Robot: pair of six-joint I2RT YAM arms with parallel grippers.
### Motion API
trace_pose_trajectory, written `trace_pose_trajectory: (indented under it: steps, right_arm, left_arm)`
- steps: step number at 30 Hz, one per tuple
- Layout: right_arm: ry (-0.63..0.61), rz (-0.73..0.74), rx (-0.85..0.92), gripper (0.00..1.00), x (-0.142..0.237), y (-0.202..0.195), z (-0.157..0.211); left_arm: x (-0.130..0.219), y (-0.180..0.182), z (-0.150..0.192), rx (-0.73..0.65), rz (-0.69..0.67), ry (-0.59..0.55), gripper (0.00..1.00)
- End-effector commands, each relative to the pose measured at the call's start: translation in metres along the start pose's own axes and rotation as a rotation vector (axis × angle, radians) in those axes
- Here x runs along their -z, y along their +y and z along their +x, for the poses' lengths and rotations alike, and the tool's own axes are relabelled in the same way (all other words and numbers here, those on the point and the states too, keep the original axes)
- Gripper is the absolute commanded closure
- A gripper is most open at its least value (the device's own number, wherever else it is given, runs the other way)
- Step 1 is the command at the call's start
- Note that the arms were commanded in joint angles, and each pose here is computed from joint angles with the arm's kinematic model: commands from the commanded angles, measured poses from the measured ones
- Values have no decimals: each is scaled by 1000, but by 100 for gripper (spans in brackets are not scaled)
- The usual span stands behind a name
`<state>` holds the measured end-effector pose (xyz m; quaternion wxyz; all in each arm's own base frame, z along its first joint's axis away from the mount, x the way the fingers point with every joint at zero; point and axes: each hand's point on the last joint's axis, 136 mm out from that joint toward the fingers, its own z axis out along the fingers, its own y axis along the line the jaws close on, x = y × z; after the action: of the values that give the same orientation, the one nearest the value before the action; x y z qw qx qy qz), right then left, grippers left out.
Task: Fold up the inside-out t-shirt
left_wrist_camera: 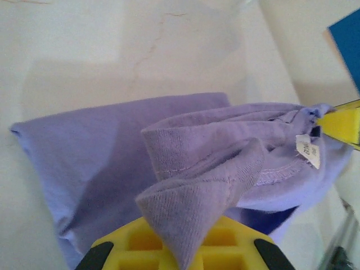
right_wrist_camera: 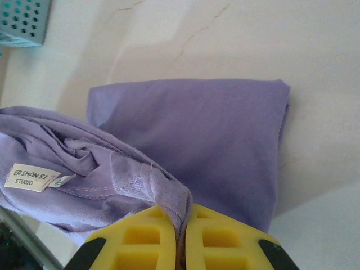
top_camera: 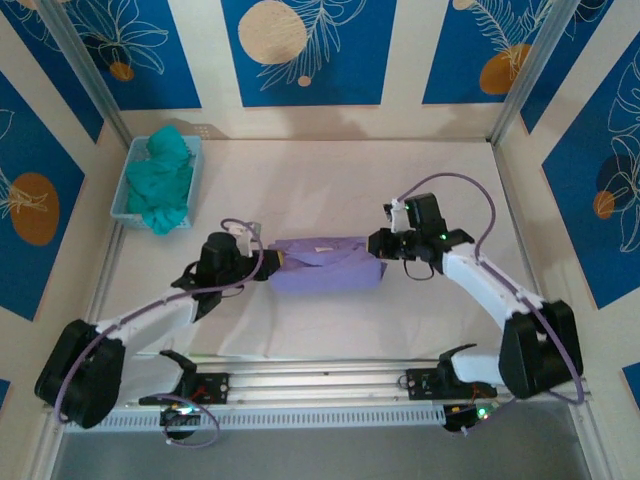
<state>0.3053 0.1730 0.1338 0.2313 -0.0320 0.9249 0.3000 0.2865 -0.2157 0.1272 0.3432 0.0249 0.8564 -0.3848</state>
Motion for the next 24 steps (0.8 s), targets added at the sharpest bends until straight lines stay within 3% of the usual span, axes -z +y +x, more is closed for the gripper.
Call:
trace_pose_trajectory:
  steps: [1,8,15,19,24]
  right_arm:
    - [-1,53,-1,100,-12,-10,-24]
    - [98,126,-7,98,-64,-40,-44]
    - [190,206,-31,89,-119,-73,-53]
    - [190,252,-16,77,-123,-80,-62]
    - [126,262,16,58,-87,-68,-69]
  left_arm:
    - [-10,23,-14,-21,-100,-13,97]
    - [-42,56,-35,-25,-174,-12,91]
    - [-88,90,-47,4,-197,-11,77]
    - [-99,101,-62,31,-179,-34,66]
    - [-77,104,-63,17,-225,-41,52]
